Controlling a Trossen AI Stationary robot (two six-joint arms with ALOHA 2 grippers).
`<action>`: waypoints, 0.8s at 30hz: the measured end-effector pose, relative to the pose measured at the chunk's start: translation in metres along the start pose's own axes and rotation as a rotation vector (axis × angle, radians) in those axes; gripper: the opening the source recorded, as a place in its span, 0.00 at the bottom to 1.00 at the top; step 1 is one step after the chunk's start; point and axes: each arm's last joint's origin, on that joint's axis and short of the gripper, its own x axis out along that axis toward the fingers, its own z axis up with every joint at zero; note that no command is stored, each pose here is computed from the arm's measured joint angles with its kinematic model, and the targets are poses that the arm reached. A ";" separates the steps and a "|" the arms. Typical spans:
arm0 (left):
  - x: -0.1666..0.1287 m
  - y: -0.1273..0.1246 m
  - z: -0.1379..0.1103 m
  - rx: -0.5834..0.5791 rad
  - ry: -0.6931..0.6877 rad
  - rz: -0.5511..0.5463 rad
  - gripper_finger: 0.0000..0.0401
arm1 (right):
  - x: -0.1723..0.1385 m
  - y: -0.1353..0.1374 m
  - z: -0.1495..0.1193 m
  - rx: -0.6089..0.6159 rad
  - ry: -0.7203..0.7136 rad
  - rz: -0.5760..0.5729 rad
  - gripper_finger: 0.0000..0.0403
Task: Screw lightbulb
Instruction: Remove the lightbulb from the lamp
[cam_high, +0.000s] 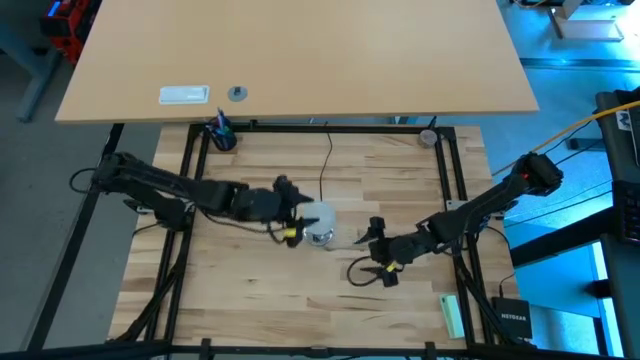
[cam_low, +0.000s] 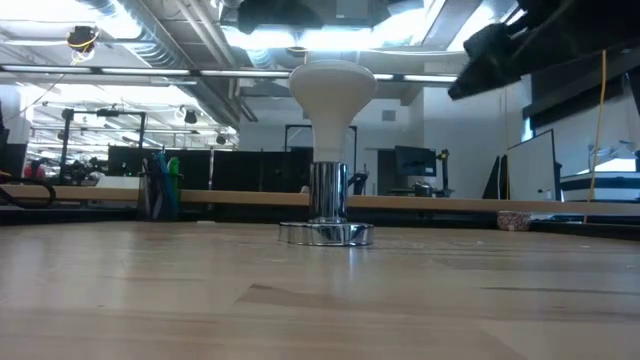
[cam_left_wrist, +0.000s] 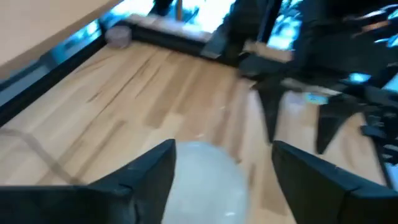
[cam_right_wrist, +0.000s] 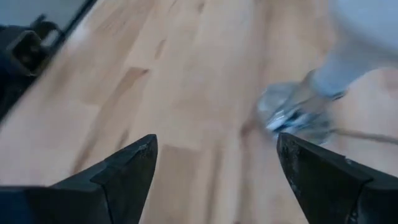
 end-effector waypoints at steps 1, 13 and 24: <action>0.000 0.006 0.005 -0.012 0.021 0.018 0.66 | -0.001 -0.003 -0.002 -0.019 -0.024 -0.030 0.82; -0.008 0.033 0.052 -0.019 0.032 -0.004 0.81 | 0.013 -0.070 -0.054 0.224 -0.347 -0.251 0.82; -0.014 0.022 0.053 -0.019 0.017 -0.042 0.81 | 0.013 -0.074 -0.055 0.304 -0.356 -0.254 0.82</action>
